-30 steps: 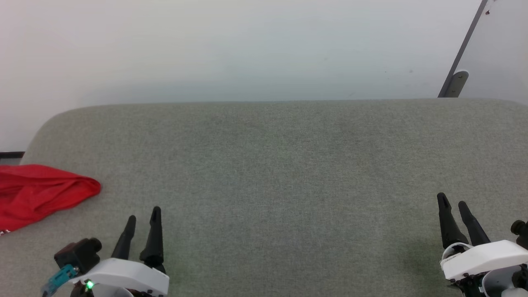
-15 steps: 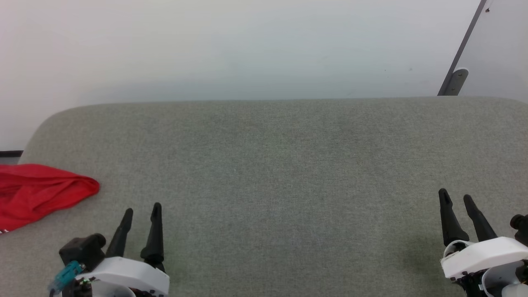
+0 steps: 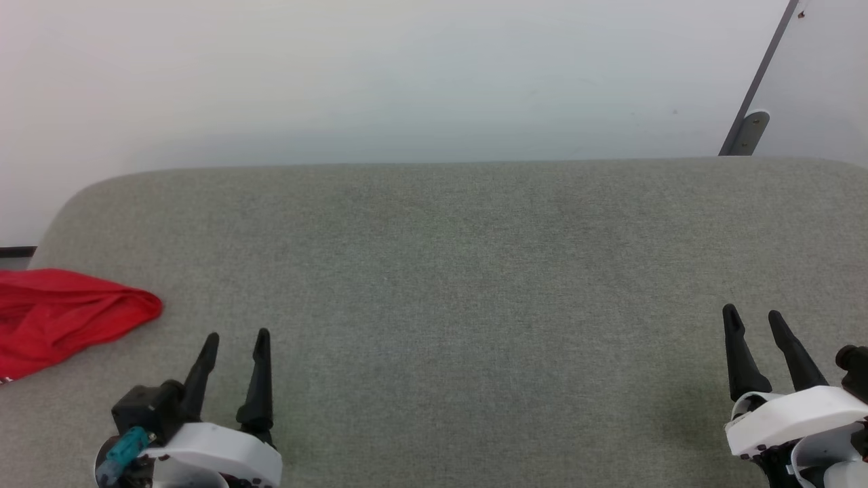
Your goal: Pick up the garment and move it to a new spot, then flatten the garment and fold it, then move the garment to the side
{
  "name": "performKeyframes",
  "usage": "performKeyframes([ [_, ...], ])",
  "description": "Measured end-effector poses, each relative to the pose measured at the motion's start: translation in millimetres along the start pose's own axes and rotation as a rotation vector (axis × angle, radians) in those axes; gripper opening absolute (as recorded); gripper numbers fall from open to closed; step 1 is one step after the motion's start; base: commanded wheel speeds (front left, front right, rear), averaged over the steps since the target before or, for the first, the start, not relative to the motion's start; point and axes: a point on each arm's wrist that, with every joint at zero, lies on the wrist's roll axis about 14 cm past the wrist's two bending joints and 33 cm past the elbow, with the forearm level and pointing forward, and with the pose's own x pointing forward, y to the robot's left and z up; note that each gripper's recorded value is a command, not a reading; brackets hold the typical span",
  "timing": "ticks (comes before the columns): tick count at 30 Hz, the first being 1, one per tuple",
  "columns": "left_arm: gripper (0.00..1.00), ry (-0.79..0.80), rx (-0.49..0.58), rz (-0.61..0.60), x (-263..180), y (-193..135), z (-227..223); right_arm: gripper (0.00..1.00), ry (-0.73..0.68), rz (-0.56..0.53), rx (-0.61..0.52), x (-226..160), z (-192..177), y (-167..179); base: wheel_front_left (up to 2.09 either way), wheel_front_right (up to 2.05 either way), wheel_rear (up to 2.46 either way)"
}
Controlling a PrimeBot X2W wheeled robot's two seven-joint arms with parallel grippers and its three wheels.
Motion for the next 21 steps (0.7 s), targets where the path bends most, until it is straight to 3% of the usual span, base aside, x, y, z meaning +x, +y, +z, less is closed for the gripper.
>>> performKeyframes([
  [21,1.0,-0.024,0.146,-0.038,2.4,-2.0,3.2,1.0,-0.02,0.021,-0.146,2.7,6.1,1.6,0.0,0.0,0.0],
])
